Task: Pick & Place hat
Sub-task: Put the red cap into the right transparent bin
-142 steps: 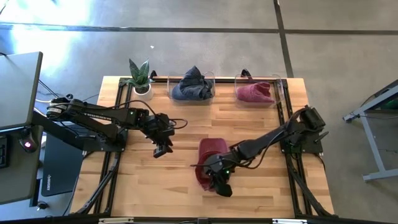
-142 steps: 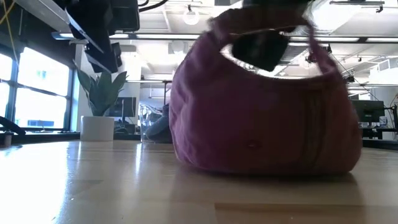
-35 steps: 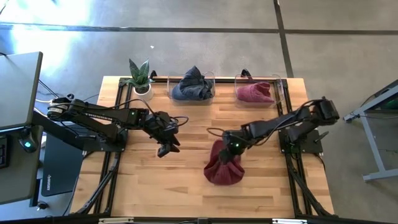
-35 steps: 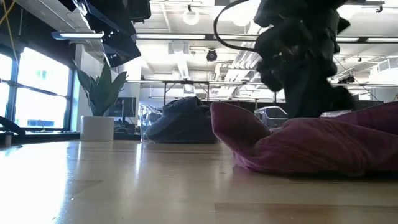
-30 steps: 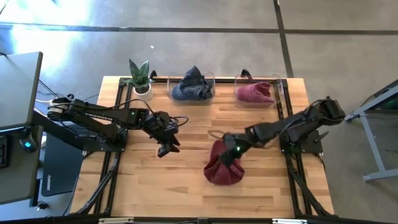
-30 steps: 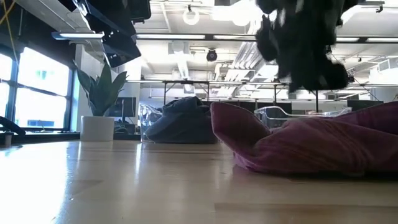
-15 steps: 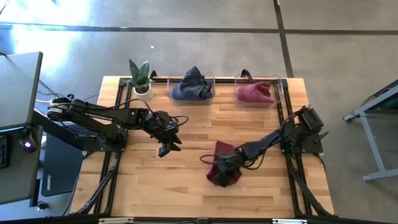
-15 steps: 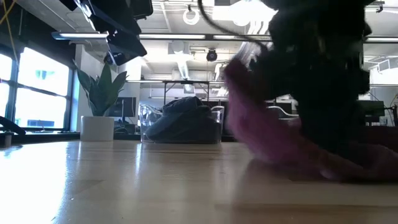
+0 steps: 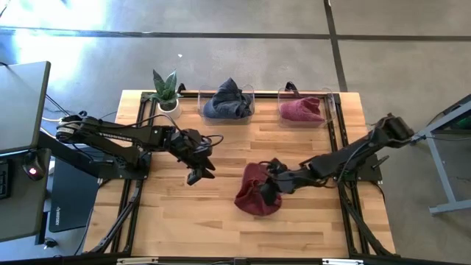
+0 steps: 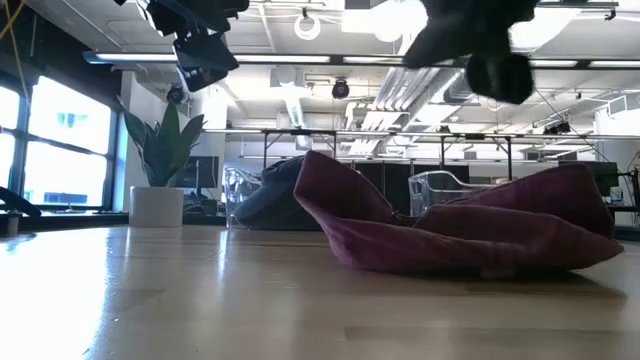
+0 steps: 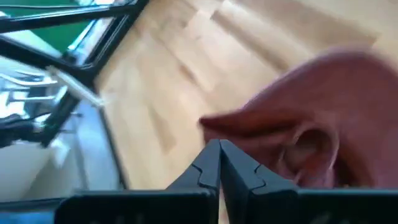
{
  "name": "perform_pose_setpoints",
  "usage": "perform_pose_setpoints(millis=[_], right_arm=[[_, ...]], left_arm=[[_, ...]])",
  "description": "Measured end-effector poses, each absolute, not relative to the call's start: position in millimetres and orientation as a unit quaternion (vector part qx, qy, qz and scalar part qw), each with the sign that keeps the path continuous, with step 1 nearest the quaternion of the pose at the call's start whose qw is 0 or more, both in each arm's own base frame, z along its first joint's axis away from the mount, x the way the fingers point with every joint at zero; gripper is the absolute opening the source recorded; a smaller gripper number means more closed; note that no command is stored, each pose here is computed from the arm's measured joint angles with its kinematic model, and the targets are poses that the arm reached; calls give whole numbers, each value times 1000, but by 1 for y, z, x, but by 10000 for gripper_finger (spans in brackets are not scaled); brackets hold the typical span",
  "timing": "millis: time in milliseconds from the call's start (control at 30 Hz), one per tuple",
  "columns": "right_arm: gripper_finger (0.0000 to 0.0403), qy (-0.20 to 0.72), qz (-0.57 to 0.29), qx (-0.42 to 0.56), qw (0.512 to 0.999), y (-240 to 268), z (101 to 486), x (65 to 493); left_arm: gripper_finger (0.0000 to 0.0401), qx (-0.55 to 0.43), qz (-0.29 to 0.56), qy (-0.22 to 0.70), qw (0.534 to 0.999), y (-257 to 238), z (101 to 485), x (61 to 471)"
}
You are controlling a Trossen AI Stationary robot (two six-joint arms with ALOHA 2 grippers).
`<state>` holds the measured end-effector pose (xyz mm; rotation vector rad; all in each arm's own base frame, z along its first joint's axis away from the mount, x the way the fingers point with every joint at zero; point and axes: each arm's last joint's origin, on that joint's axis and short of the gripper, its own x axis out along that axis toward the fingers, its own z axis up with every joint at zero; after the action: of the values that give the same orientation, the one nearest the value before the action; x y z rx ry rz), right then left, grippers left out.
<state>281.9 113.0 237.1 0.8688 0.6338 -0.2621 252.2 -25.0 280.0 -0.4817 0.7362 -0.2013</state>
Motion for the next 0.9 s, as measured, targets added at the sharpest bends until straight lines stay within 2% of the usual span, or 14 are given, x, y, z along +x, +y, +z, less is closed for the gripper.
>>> perform_pose_setpoints(millis=[67, 133, 233, 300, 467, 567, 633, 733, 800, 900], right_arm=[[6, 341, -113, 433, 827, 116, 238, 274], [22, 427, -98, 446, 781, 116, 233, 262], [66, 530, -115, 451, 709, 119, 225, 241], [103, 557, -130, 441, 691, 127, 221, 231], [206, 545, -136, 384, 733, 150, 209, 228], [244, 512, -183, 348, 764, 156, 194, 233], [248, 478, -199, 332, 788, 159, 184, 241], [232, 452, -209, 315, 808, 162, 167, 255], [205, 453, -215, 312, 807, 160, 157, 263], [142, 446, -234, 326, 800, 156, 153, 267]], left_arm=[[178, -233, -96, 360, 898, -25, 277, 255], [178, -232, -94, 370, 895, -25, 274, 256], [178, -232, -97, 370, 895, -25, 275, 255], [178, -234, -95, 372, 893, -25, 274, 255], [178, -248, -72, 371, 892, -25, 274, 255], [178, -271, -52, 366, 889, -24, 275, 256], [178, -288, -49, 355, 888, -24, 276, 257], [178, -309, -63, 315, 895, -25, 284, 263], [178, -325, -70, 276, 902, -25, 291, 267], [178, -349, -72, 222, 908, -25, 296, 280]])
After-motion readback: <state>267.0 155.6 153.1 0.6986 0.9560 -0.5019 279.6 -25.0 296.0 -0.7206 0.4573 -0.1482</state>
